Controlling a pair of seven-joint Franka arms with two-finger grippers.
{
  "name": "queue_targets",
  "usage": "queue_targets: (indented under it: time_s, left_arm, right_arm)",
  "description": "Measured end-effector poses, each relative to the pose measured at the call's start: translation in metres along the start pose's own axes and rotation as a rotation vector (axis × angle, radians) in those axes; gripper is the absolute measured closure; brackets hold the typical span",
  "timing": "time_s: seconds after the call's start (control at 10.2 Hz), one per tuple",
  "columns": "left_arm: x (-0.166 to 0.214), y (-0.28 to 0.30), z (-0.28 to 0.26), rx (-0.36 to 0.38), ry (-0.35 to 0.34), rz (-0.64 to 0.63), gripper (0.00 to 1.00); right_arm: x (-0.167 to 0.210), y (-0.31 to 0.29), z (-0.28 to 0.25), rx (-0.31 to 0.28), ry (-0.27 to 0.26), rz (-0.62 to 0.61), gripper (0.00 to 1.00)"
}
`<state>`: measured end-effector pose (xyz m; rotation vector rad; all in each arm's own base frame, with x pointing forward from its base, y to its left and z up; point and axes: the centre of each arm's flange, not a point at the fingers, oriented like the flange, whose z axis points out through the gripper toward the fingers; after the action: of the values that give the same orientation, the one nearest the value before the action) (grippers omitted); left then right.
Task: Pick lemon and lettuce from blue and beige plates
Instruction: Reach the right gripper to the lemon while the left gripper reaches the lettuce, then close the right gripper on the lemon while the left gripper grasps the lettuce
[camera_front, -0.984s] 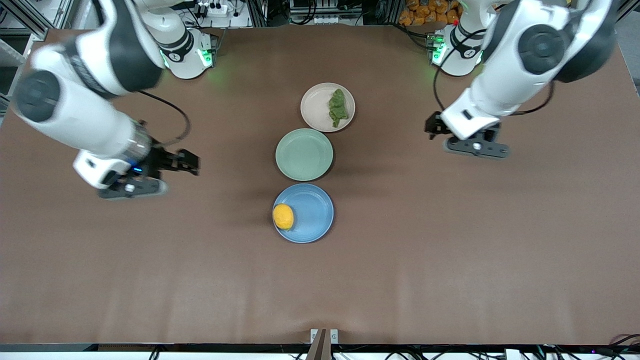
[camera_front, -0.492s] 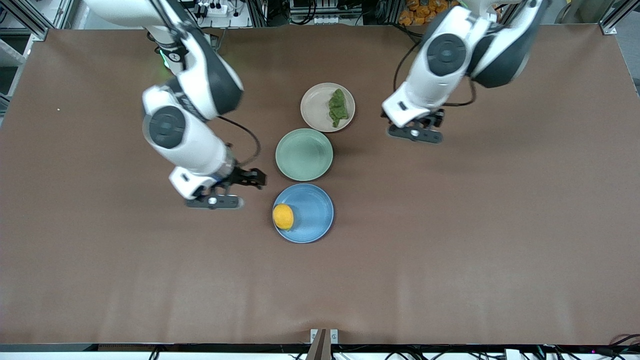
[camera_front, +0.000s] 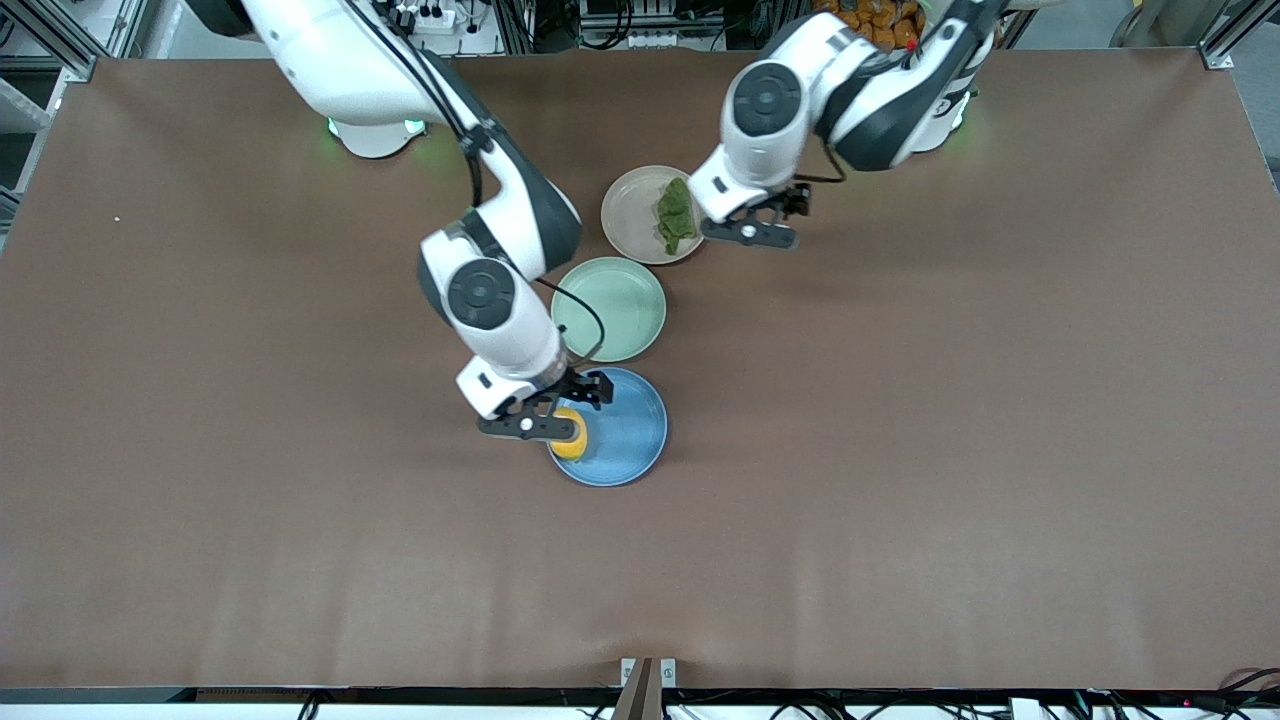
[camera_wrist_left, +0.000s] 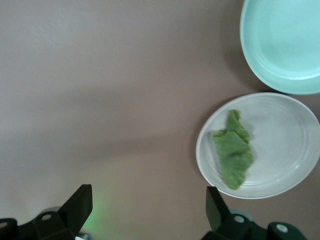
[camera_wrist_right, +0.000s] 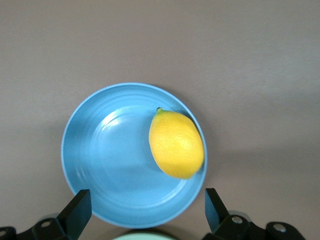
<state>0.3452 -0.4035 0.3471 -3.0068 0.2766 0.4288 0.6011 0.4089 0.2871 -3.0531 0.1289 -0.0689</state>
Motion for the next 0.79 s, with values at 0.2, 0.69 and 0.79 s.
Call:
queue_targets:
  time_s: [0.2, 0.69, 0.79]
  left_arm:
    - [-0.014, 0.038, 0.039, 0.024, -0.015, -0.025, 0.0]
    - [-0.026, 0.086, 0.123, 0.054, -0.071, -0.072, 0.0]
    - [-0.028, 0.091, 0.131, 0.052, -0.078, -0.077, 0.0]
  right_arm:
    - [-0.002, -0.003, 0.029, -0.037, 0.028, -0.036, 0.0]
    - [0.0, 0.003, 0.074, -0.077, 0.072, -0.087, 0.0]
    - [0.002, 0.004, 0.077, -0.076, 0.08, -0.086, 0.0]
